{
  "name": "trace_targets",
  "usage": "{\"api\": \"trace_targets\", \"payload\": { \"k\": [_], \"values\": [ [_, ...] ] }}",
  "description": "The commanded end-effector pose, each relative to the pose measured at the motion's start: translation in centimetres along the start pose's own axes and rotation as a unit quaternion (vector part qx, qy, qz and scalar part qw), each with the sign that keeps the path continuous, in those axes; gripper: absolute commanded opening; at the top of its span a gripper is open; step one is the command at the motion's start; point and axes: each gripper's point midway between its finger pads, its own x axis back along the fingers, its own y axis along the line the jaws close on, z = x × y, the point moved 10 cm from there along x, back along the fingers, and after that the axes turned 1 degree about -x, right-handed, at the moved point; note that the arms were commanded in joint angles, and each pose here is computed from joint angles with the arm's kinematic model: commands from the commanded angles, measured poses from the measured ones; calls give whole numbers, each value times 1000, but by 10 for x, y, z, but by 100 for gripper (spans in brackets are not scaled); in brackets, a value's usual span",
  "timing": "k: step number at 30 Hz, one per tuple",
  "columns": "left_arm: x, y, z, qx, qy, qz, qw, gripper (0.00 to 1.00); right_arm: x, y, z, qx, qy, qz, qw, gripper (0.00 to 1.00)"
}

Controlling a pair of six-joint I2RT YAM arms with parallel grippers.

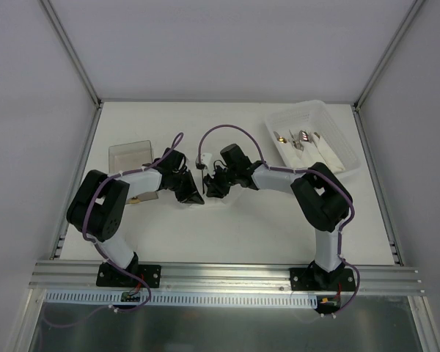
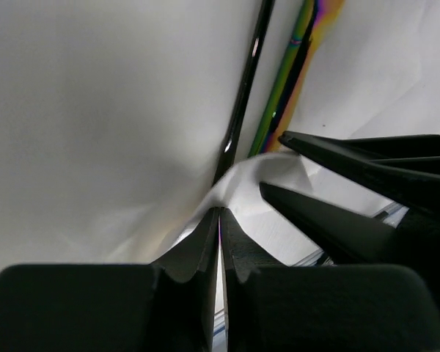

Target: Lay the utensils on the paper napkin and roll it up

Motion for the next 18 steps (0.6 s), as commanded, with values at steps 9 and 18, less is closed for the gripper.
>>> {"api": "trace_targets", "payload": {
  "k": [9, 18],
  "values": [
    [-12, 1, -4, 16, 3, -15, 1000, 1, 59, 7, -53, -74, -87, 2, 993, 39],
    [-13, 2, -4, 16, 6, -17, 1000, 1, 67, -17, -39, -257, -68, 26, 964, 19]
  ]
}}
